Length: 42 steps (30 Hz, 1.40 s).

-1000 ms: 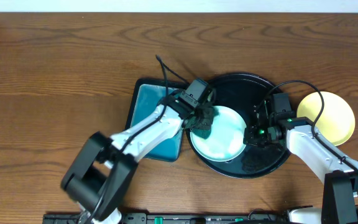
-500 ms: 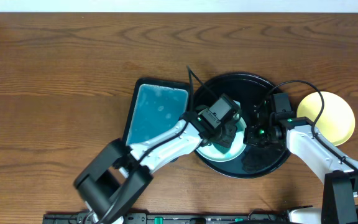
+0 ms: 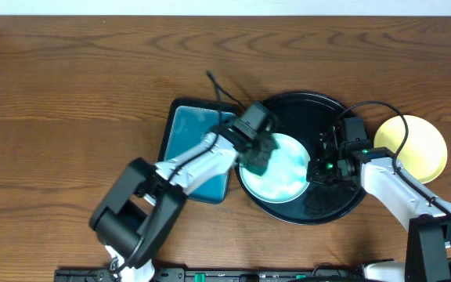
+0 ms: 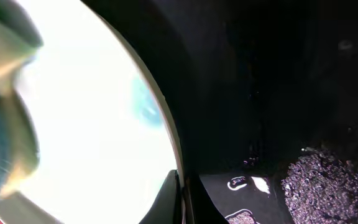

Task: Clean dirty plates on tray and stack at the side
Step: 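Return the sponge to the blue tray water with the left gripper, then lift and tilt the pale green plate upright with the right gripper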

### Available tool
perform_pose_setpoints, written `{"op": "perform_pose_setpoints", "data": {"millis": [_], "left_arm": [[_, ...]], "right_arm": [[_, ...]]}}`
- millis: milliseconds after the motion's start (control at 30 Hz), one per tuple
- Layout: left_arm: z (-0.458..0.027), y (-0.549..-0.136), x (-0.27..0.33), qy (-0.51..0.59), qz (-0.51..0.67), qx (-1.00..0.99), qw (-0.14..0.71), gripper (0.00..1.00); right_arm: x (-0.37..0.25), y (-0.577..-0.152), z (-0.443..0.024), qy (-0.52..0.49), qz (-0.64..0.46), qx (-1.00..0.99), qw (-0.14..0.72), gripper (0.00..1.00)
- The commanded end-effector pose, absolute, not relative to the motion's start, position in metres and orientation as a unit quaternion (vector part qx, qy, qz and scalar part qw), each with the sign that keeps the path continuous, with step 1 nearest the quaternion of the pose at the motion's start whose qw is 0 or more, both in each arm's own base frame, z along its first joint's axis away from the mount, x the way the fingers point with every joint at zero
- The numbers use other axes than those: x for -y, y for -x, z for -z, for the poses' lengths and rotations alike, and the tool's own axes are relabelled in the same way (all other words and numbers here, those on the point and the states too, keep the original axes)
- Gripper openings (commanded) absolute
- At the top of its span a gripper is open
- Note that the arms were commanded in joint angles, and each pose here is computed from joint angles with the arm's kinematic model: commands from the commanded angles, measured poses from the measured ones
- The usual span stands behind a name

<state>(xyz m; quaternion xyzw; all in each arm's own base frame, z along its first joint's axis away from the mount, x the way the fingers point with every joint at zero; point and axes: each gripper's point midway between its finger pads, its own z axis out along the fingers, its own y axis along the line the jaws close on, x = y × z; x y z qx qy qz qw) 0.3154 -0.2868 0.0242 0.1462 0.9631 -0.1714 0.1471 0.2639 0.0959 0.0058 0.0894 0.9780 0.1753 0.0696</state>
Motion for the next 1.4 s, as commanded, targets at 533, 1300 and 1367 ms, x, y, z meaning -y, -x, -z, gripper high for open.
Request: {"op": "perform_pose_setpoints", "data": {"millis": [533, 1300, 1367], "left_arm": [[-0.094, -0.339, 0.133, -0.010, 0.039, -0.979, 0.199, 0.07], [0.000, -0.332, 0.114, 0.015, -0.010, -0.996, 0.084, 0.32], [0.000, -0.331, 0.114, 0.015, -0.011, -0.996, 0.083, 0.33]], "right_arm": [[-0.097, -0.281, -0.007, -0.085, -0.177, -0.975, 0.107, 0.01], [-0.089, -0.278, 0.014, -0.092, -0.147, -0.981, 0.086, 0.01], [-0.092, -0.278, 0.014, -0.090, -0.155, -0.980, 0.085, 0.01]]}}
